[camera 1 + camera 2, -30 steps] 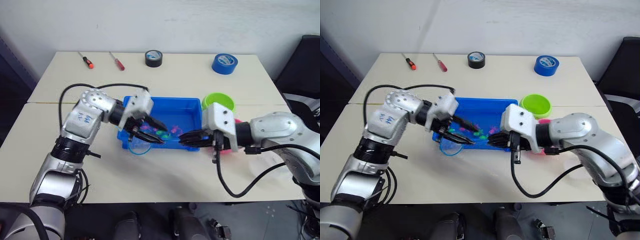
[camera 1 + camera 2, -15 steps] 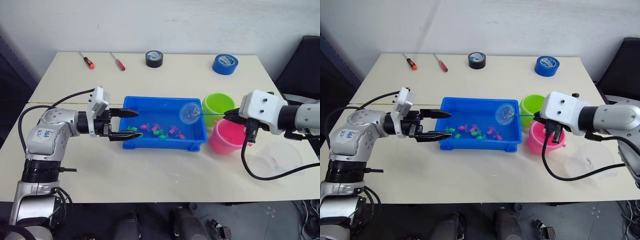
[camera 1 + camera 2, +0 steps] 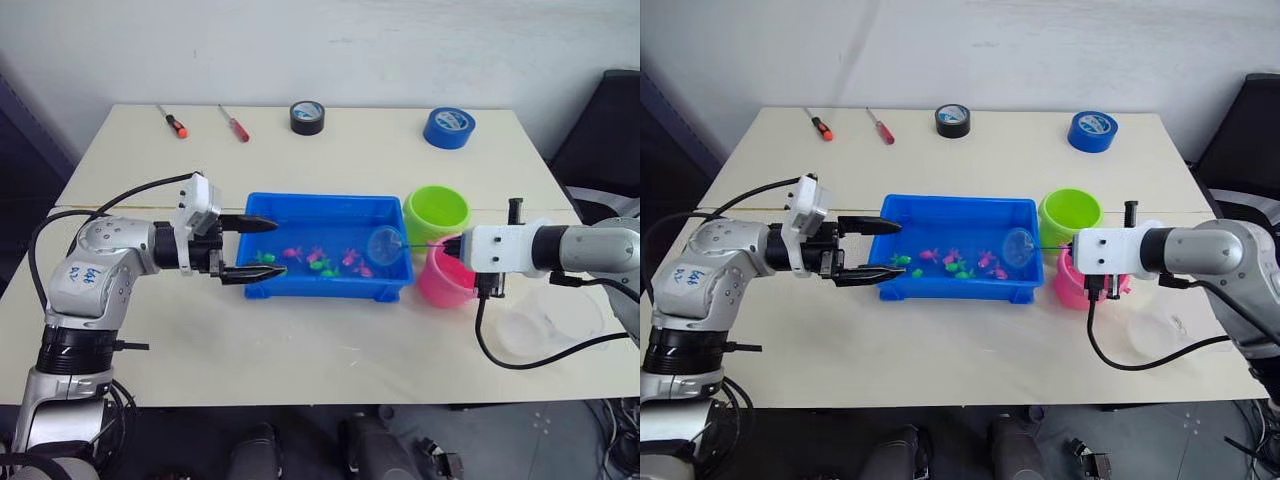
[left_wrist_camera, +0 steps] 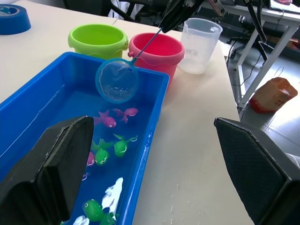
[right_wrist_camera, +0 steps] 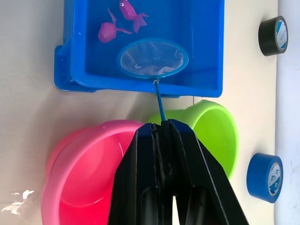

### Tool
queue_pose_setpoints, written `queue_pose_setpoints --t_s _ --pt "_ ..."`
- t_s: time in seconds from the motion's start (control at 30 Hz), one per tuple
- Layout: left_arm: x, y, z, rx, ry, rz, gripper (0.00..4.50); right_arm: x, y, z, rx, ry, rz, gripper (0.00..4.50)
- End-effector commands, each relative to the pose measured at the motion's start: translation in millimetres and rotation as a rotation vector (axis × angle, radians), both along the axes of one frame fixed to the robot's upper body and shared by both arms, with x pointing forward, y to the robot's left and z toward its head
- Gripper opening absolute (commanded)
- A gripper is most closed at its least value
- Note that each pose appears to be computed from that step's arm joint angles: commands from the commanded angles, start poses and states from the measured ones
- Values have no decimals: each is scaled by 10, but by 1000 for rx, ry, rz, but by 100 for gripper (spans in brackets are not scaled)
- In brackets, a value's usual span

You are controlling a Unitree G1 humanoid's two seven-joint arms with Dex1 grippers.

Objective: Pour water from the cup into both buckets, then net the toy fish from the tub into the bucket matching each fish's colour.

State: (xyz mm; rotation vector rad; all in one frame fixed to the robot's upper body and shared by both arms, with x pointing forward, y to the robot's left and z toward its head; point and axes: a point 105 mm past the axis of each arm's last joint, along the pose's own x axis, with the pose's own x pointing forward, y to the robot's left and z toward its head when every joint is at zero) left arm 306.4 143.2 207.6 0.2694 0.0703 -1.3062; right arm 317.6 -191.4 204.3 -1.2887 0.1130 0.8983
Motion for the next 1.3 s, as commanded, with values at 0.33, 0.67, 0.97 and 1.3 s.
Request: queue_pose_setpoints --t_s 0.33,0.67,0.97,1.3 --pt "-53 1 64 17 -37 -10 448 -22 65 -61 -61 -21 59 0" --pt "-56 40 77 23 -38 -4 448 -69 188 -142 34 24 57 0" --pt "-35 74 79 30 -46 8 448 -90 110 -168 273 162 -65 0" --pt "-11 68 29 22 -38 8 448 -192 174 -49 676 348 -134 0"
